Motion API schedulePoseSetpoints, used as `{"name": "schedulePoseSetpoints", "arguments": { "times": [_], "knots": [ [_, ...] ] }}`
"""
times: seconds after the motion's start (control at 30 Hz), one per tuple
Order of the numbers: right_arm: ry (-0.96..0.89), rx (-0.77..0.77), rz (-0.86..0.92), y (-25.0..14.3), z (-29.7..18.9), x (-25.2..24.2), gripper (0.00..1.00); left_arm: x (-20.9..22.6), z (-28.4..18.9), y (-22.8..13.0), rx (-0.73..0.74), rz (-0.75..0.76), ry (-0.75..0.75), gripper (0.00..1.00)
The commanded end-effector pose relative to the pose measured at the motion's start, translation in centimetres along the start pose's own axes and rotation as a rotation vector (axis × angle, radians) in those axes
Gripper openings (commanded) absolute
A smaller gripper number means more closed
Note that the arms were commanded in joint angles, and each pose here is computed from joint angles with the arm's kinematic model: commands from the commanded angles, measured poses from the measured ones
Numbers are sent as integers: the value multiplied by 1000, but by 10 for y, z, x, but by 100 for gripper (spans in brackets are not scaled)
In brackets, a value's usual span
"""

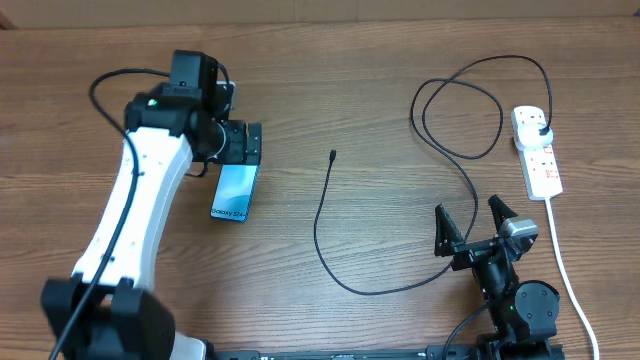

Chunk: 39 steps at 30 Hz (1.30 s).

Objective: Plug charger to phone and switch on socket
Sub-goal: 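Move the left gripper over the Galaxy phone and descend, then close the left gripper on the phone's bottom edge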

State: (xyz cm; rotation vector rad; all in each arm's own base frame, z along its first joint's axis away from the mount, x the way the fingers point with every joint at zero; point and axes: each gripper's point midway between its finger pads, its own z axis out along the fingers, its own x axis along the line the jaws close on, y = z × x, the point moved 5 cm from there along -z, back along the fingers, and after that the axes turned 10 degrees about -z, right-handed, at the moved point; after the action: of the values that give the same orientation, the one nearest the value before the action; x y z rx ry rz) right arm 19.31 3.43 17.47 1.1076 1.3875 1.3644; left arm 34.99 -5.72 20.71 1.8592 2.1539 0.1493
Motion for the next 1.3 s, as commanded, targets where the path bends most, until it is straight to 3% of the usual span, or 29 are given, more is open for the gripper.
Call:
{"name": "schedulePoseSetpoints", "arguments": {
  "times": [0.0,0.53,1.27],
  "knots": [
    [-6,-4,-1,-2,0,0,100,-2,21,3,55,24,13,100],
    [-6,-3,-1,-2,0,0,100,6,99,2,206,136,60,100],
    [-6,-4,-1,-2,0,0,100,34,148,-4,304,151,121,100]
  ]
}}
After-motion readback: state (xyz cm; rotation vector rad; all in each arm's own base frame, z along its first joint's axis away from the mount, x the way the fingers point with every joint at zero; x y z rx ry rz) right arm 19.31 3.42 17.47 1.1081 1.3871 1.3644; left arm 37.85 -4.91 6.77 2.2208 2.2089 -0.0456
